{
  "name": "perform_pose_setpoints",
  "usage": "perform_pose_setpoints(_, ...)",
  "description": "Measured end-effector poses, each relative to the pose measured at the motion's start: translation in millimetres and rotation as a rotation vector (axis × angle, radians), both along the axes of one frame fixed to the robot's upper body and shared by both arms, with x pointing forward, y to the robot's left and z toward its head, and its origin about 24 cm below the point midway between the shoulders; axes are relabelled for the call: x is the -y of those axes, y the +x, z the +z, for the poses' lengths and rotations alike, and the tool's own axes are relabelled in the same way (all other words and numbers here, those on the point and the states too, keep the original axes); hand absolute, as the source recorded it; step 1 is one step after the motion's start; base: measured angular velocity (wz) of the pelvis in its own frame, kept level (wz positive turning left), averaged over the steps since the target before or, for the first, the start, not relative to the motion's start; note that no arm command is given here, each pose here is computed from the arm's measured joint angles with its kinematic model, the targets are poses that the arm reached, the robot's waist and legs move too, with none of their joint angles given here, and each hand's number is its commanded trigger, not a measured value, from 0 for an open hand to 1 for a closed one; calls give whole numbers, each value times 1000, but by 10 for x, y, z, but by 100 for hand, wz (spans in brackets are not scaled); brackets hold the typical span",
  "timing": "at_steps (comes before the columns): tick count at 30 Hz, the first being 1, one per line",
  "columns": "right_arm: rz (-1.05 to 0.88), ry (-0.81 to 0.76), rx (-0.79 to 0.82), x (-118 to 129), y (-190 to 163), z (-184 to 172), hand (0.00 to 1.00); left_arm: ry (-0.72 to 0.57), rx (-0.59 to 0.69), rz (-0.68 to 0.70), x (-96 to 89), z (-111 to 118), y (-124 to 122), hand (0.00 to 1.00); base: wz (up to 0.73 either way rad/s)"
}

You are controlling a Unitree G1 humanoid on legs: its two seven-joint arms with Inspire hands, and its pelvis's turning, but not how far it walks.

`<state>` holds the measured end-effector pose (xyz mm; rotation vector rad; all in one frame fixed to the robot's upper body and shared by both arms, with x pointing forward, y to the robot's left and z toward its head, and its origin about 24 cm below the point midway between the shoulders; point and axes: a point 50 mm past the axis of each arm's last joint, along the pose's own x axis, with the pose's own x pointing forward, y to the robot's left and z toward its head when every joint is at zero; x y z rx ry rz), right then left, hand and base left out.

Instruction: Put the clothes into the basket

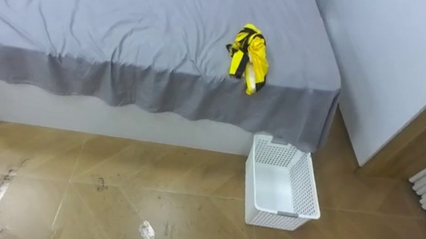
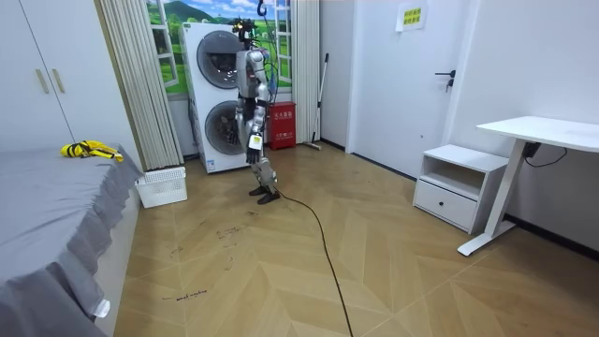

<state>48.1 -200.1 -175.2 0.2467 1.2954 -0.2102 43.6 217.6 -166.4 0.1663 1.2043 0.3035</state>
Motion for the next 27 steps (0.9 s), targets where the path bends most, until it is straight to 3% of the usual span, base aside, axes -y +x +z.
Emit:
perform_pose_setpoints(8,-4,25,13,1,7,4,0,-81,53,153,-96,20,8,0,7)
perform_pose_setpoints(12,-12,6,6,66,0,13,0,-100,156,224,-79,61,91,0,5)
perform_pose_setpoints(16,-13,-6,-3,137,-78,24,0,-122,181,268,-10,53,77,0,-41)
perform_pose_setpoints(21,-53,8,0,123,-93,22,0,-122,224,237,-48,80,138,0,-9)
perform_pose_setpoints(24,-122,-11,24,159,-62,32,0,-148,235,171,24,79,189,0,13)
perform_pose_setpoints(27,-127,-19,113,133,187,75,0,-153,228,89,94,74,218,0,-1)
